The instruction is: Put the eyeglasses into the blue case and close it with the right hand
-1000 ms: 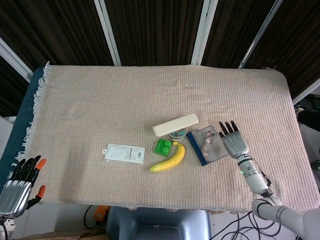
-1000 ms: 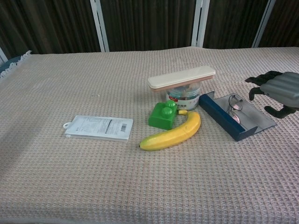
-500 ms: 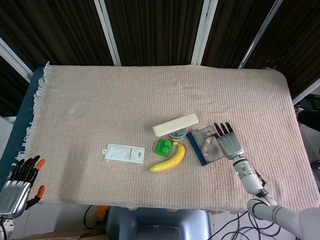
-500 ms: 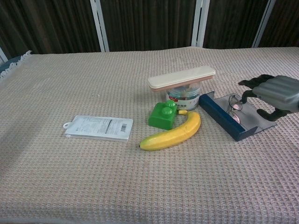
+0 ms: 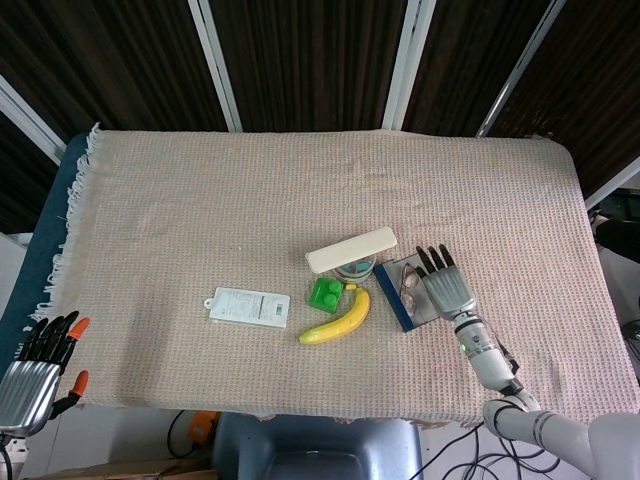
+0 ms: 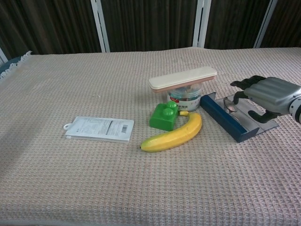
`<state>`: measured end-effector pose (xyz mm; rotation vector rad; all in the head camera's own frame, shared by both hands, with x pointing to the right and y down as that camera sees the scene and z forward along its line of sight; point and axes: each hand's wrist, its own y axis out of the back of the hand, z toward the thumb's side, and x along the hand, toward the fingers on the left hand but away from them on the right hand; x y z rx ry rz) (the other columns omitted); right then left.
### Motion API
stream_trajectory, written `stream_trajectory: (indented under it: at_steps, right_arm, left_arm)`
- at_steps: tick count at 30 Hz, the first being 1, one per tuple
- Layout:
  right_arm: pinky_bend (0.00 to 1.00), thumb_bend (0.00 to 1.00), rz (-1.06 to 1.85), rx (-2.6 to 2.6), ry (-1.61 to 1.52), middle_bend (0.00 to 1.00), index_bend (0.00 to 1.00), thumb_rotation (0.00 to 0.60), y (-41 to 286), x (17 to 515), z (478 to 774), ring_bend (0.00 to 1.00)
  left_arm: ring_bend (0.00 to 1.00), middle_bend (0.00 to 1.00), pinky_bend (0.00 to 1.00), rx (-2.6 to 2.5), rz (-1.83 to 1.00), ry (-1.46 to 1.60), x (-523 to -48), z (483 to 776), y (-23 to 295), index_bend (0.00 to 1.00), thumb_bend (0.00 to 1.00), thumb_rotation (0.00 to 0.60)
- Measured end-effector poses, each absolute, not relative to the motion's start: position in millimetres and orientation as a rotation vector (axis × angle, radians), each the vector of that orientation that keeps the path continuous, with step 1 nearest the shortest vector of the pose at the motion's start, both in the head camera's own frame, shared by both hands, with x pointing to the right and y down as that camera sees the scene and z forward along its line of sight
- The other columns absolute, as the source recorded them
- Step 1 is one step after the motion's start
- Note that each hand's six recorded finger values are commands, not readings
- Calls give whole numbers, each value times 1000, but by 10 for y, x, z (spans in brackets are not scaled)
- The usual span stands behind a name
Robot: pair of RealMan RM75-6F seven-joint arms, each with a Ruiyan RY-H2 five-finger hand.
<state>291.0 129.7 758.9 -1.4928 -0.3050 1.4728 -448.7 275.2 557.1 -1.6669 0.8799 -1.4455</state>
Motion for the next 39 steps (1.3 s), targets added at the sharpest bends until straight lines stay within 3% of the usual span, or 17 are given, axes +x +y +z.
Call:
stream_trajectory:
  at_steps: [21,32,39]
  right_arm:
    - [0,649,1398,-1507,-295,32,395,600,1366,2549,7569,0]
    - [0,649,1398,-1499,-329,33,386,600,1317,2890,7380,0]
    - [0,648,1463,-1528,-359,20,314,600,1177,3009,7440,0]
  left_arm:
    - [0,0,19,-1657,-1445,897,-4521,5534,2751,0,424,600]
    - [0,0,19,-1658,-1446,886,-4498,5550,2761,0,424,600]
    - [0,0,19,-1663,-1452,861,-4451,5602,2764,0,424,600]
